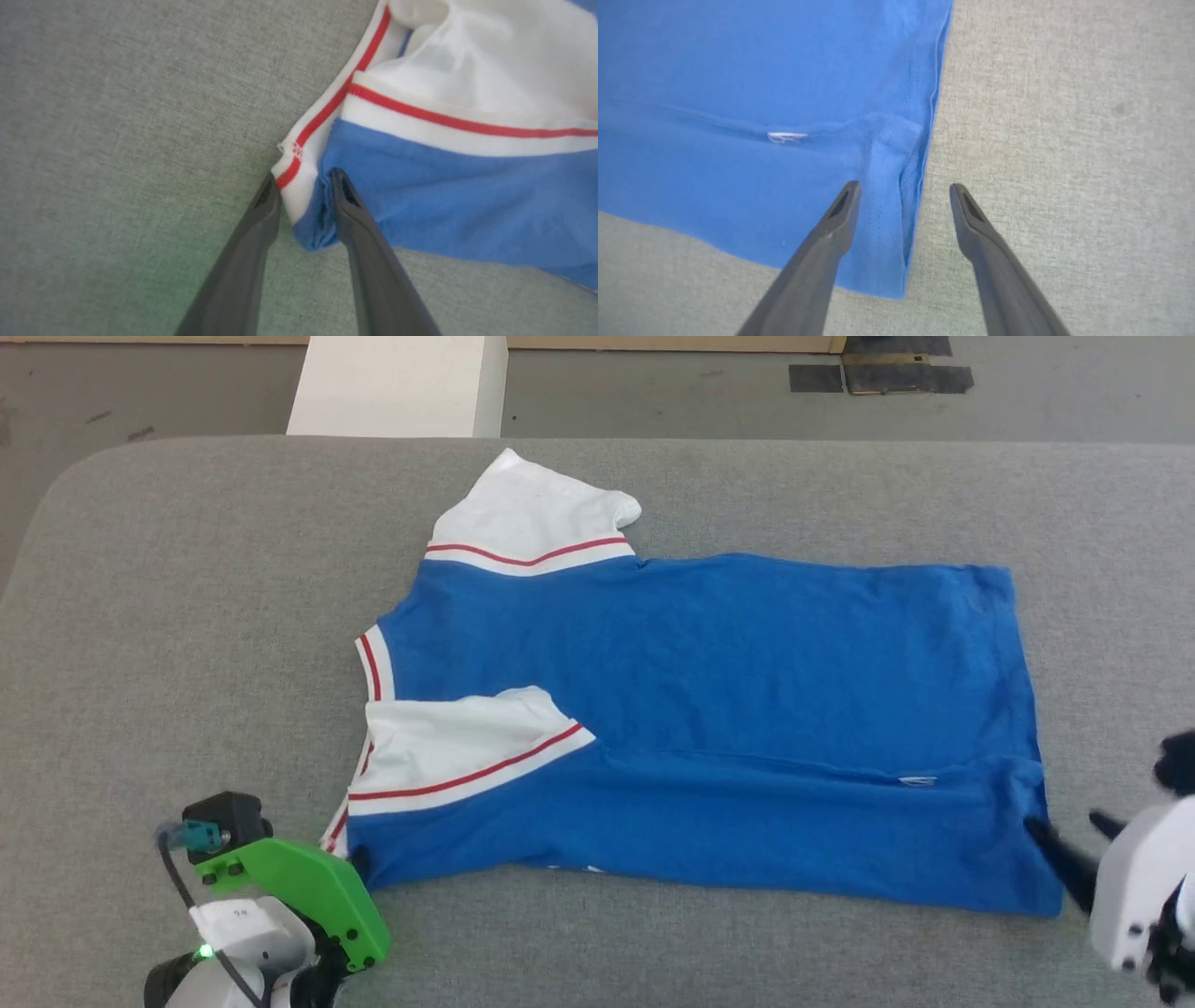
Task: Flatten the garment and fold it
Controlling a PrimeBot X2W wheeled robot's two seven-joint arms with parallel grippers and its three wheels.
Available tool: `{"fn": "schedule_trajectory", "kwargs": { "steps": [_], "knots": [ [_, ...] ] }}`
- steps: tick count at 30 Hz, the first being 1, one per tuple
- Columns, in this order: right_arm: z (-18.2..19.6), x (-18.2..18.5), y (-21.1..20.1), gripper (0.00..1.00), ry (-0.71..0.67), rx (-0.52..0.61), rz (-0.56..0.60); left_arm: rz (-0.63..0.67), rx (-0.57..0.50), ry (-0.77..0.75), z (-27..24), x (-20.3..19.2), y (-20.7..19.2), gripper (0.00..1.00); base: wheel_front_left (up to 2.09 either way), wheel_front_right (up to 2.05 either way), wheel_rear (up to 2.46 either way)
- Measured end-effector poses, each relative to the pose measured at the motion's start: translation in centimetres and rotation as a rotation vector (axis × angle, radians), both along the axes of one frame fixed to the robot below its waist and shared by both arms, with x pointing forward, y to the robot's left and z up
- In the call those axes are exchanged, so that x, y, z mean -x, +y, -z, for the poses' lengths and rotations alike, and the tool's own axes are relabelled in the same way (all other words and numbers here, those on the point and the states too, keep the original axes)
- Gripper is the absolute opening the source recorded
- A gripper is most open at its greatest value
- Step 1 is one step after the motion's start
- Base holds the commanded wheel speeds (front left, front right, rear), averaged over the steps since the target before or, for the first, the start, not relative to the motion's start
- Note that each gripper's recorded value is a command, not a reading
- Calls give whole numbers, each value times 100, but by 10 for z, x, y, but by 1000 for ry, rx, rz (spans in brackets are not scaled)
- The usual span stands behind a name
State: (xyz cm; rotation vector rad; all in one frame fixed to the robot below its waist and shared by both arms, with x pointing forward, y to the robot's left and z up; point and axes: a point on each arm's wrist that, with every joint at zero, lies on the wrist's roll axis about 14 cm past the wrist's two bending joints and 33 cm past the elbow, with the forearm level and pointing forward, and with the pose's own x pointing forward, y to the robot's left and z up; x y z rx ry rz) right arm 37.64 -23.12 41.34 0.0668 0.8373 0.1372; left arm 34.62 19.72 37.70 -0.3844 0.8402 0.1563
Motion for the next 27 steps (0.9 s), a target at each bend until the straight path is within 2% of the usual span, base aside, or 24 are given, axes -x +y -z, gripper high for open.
{"fn": "schedule_trajectory", "kwargs": {
  "steps": [4, 7, 15, 16, 17, 23, 27],
  "knots": [
    [19, 25, -2, 100, 103, 81, -15, -48, 30, -94, -13, -9, 0, 0, 0, 0, 0],
    [26, 28, -1, 100, 124, 129, -15, -67, 32, -149, -24, -10, 4, 0, 0, 0, 0],
    [46, 29, 11, 100, 200, 164, -59, -71, 30, -177, -35, -4, 5, 0, 0, 0, 0],
    [46, 29, 11, 32, 209, 164, -62, -73, 29, -178, -35, -3, 6, 0, 0, 0, 0],
    [45, 28, 11, 0, 205, 162, -61, -75, 27, -181, -35, -3, 6, 0, 0, 0, 0],
    [30, 23, 12, 0, 162, 107, -63, -90, 27, -199, -39, -1, 10, 0, 0, 0, 0],
    [13, 28, -7, 0, 139, 119, -40, -111, 12, -210, -44, 6, 19, 0, 0, 0, 0]
  ]
}}
